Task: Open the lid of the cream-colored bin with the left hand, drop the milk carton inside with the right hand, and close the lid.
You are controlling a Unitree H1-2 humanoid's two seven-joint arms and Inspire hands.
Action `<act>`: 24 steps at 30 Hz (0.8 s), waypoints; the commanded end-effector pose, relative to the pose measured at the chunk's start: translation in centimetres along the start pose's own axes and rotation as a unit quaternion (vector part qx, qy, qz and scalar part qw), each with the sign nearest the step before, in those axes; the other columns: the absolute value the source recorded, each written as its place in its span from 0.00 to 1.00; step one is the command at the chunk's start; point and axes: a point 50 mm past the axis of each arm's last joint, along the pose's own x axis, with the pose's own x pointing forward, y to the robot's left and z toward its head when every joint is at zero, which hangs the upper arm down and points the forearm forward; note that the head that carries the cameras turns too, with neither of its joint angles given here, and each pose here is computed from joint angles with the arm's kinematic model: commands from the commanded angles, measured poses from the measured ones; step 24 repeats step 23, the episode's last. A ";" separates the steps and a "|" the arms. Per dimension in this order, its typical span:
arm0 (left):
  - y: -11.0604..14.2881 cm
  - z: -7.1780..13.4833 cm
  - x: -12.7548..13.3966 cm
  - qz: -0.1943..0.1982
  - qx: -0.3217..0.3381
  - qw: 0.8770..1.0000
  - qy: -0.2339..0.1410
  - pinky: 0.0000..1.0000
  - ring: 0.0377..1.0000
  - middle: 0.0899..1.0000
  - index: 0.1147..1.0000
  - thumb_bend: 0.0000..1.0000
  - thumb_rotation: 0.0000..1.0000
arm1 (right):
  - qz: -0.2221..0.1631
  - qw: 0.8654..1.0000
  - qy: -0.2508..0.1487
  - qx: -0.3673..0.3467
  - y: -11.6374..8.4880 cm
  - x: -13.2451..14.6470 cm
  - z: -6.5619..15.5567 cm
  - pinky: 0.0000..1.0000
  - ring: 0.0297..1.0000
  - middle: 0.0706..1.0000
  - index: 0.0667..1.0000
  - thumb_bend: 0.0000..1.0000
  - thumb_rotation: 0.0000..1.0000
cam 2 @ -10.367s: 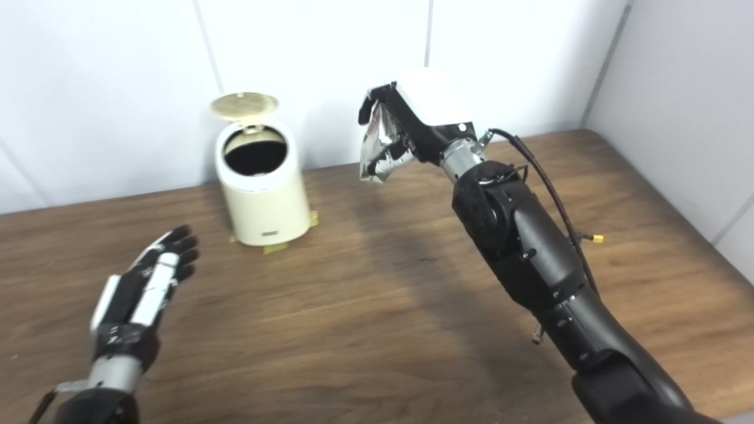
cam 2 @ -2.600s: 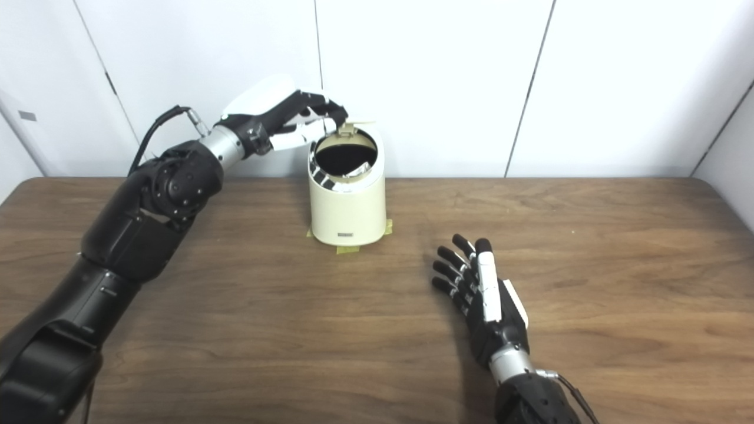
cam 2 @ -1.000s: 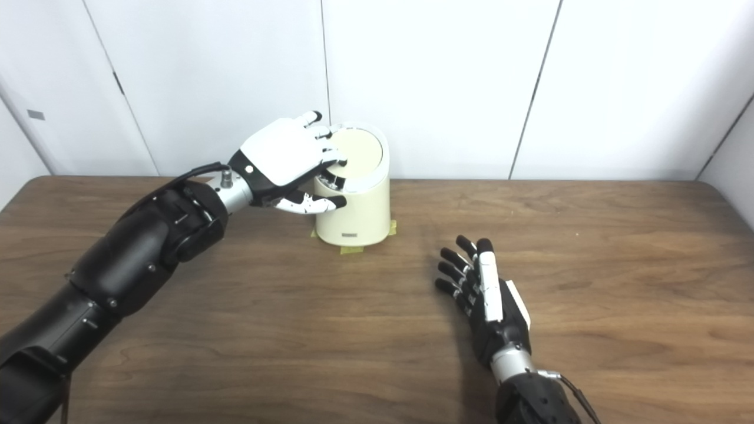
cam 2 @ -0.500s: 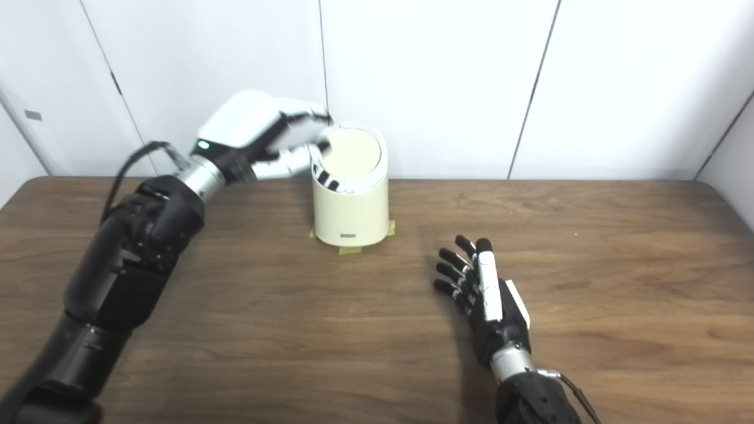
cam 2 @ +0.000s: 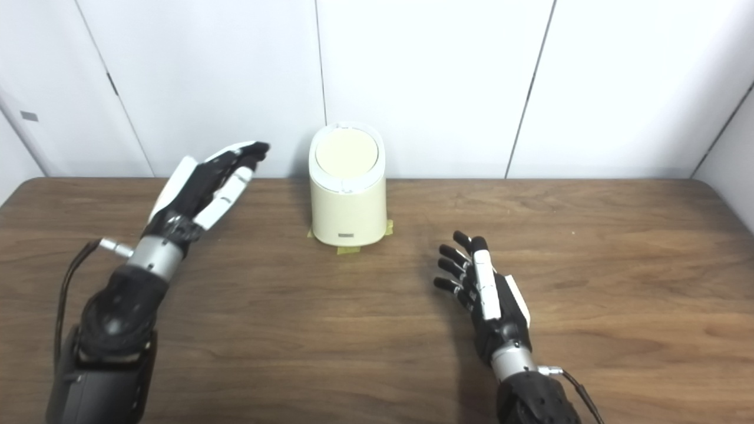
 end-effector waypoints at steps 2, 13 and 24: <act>0.2 0.7 -1.3 0.024 -0.051 0.998 -0.003 0.88 0.88 0.87 0.85 0.39 0.97 | 0.015 0.996 -0.082 -0.025 0.4 0.7 3.2 0.79 0.87 0.86 0.90 0.60 1.00; -1.0 -2.5 -6.1 0.064 -0.196 0.978 0.040 0.96 0.94 0.92 0.92 0.34 1.00 | -0.002 0.994 -0.104 -0.035 0.1 1.1 4.8 0.93 0.94 0.92 0.92 0.58 1.00; -1.5 -4.0 -4.9 0.054 -0.204 0.976 0.049 0.96 0.93 0.91 0.91 0.35 1.00 | -0.012 0.995 -0.094 -0.035 -0.7 1.8 3.8 0.94 0.96 0.94 0.93 0.57 1.00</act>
